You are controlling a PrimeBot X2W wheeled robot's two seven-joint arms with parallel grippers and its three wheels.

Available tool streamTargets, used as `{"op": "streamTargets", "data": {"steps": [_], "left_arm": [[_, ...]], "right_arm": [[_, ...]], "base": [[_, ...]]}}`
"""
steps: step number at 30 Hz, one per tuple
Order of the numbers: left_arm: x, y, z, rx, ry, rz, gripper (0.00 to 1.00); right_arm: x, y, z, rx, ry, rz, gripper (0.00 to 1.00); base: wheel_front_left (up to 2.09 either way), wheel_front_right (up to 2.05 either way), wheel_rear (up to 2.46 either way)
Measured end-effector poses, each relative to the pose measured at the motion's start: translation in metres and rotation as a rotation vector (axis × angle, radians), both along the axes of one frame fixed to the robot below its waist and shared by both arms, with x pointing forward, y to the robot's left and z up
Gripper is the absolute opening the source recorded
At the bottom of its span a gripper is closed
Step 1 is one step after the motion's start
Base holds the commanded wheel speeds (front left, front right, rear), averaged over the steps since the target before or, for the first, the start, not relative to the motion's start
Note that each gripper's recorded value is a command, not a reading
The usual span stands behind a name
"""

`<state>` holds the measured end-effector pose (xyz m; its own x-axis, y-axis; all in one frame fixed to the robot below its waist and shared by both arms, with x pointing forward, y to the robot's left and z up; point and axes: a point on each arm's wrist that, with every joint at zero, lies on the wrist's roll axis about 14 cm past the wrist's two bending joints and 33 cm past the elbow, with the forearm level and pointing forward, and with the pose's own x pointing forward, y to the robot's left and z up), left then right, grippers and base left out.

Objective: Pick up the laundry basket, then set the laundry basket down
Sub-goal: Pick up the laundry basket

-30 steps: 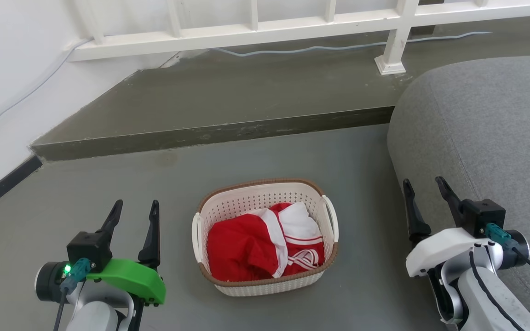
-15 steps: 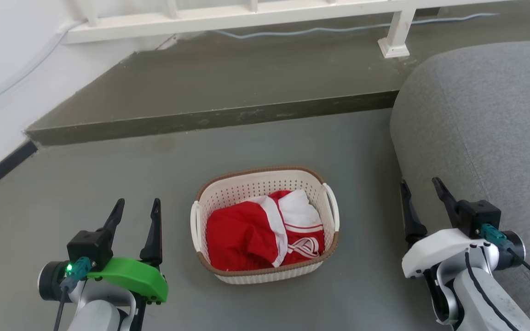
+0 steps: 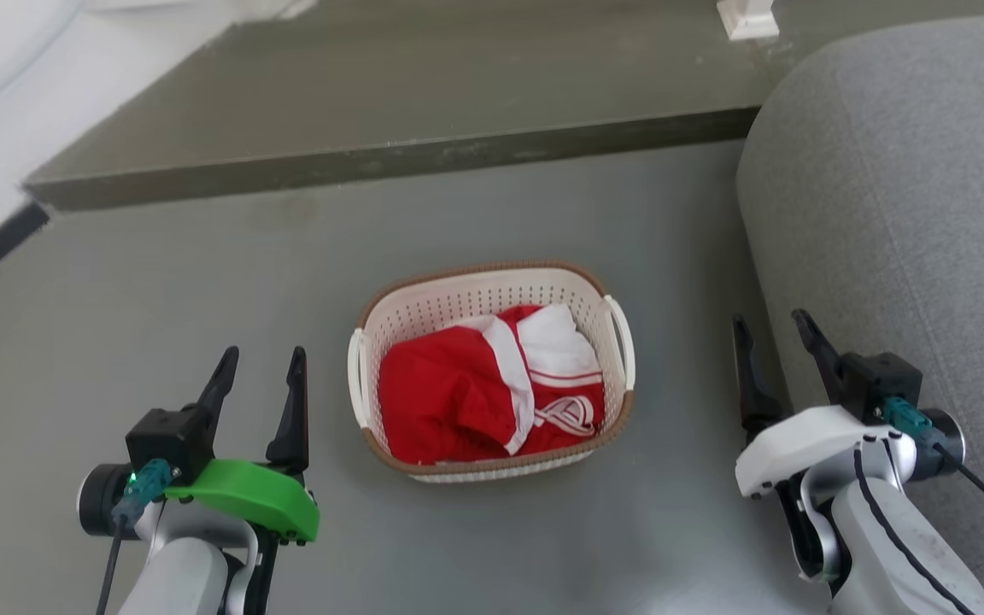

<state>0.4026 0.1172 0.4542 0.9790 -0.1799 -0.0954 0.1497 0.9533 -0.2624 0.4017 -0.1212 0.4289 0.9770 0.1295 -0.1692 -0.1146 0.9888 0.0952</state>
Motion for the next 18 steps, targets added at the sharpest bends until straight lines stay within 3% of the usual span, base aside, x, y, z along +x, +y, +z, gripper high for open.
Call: {"op": "streamTargets", "data": {"steps": [18], "left_arm": [[0.038, -0.011, -0.049, -0.015, 0.098, -0.045, 1.0]], "right_arm": [[0.031, 0.011, -0.056, -0.007, 0.121, 0.024, 1.0]], "base": [[0.0, 0.0, 0.0]]}}
